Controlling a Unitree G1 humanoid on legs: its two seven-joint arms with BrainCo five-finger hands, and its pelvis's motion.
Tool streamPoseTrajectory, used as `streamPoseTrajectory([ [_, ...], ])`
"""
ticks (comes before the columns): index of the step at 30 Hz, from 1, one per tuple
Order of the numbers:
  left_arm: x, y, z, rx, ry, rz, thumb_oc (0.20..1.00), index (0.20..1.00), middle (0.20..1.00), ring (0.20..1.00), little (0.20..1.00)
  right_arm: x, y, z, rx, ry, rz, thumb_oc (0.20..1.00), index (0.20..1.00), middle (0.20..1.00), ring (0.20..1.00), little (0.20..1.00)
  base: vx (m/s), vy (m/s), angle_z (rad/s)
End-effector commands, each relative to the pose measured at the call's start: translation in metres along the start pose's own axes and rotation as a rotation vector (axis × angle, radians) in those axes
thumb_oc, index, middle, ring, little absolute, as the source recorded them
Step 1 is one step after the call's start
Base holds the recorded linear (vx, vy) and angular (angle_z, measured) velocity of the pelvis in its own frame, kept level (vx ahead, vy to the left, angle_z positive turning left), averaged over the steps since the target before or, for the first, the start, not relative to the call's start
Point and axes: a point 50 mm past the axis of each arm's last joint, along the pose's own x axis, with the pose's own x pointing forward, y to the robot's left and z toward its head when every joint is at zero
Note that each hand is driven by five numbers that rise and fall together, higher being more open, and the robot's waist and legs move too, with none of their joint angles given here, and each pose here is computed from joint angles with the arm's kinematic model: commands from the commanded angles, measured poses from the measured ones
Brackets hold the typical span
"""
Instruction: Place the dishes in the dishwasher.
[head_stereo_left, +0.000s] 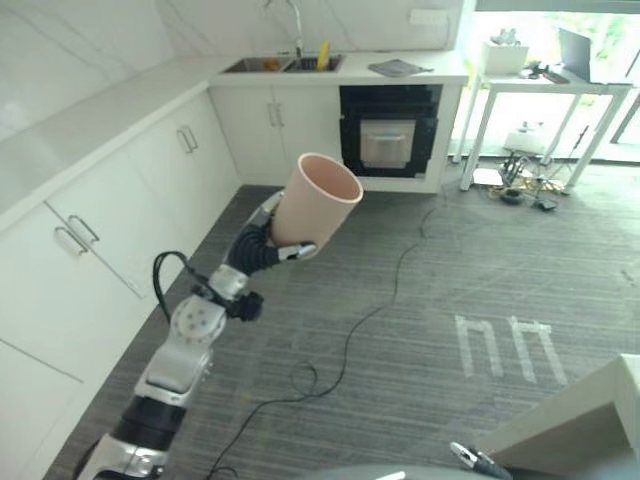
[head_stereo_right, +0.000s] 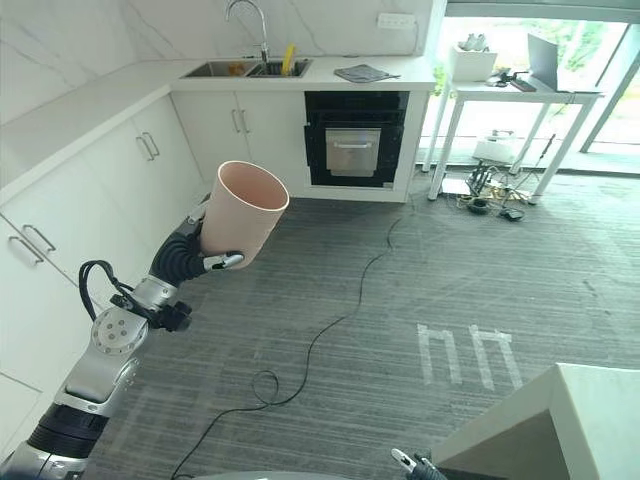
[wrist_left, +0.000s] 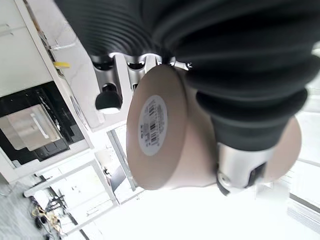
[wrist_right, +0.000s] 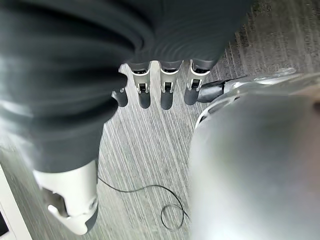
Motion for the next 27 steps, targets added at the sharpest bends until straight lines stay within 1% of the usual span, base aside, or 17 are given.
streamPoseTrajectory([
  [1, 0.024, 0.011, 0.029, -0.001, -0.187, 0.028, 0.200, 0.200, 0.200, 0.200, 0.200, 0.005, 0.005, 0.022, 0.019, -0.069, 0.006, 1.000, 1.000, 1.000, 1.000, 1.000, 0.01, -0.008, -0.32],
  [8, 0.029, 0.007, 0.029, -0.006, -0.187, 0.040, 0.200, 0.200, 0.200, 0.200, 0.200, 0.002, -0.004, 0.010, 0.016, -0.038, -0.008, 1.000, 1.000, 1.000, 1.000, 1.000, 0.00, -0.003, -0.18],
  [9, 0.014, 0.022, 0.026, -0.005, -0.214, 0.300, 0.200, 0.200, 0.200, 0.200, 0.200, 0.007, 0.014, 0.073, -0.047, -0.230, 0.006, 1.000, 1.000, 1.000, 1.000, 1.000, 0.00, 0.000, 0.00],
  [12, 0.018, 0.022, 0.025, -0.024, -0.202, 0.300, 0.200, 0.200, 0.200, 0.200, 0.200, 0.008, 0.016, 0.061, -0.094, -0.204, 0.029, 1.000, 1.000, 1.000, 1.000, 1.000, 0.04, 0.003, 0.02],
  [14, 0.019, 0.021, 0.023, -0.028, -0.194, 0.289, 0.200, 0.200, 0.200, 0.200, 0.200, 0.008, 0.020, 0.056, -0.088, -0.192, 0.047, 1.000, 1.000, 1.000, 1.000, 1.000, 0.07, -0.036, 0.21],
  [20, 0.017, 0.020, 0.022, -0.026, -0.177, 0.280, 0.200, 0.200, 0.200, 0.200, 0.200, 0.008, 0.018, 0.051, -0.062, -0.177, -0.012, 1.000, 1.000, 1.000, 1.000, 1.000, 0.07, -0.056, 0.05],
  [27, 0.013, 0.024, 0.021, -0.023, -0.171, 0.313, 0.200, 0.200, 0.200, 0.200, 0.200, 0.007, 0.012, 0.047, -0.077, -0.166, -0.028, 1.000, 1.000, 1.000, 1.000, 1.000, 0.07, -0.072, -0.01],
])
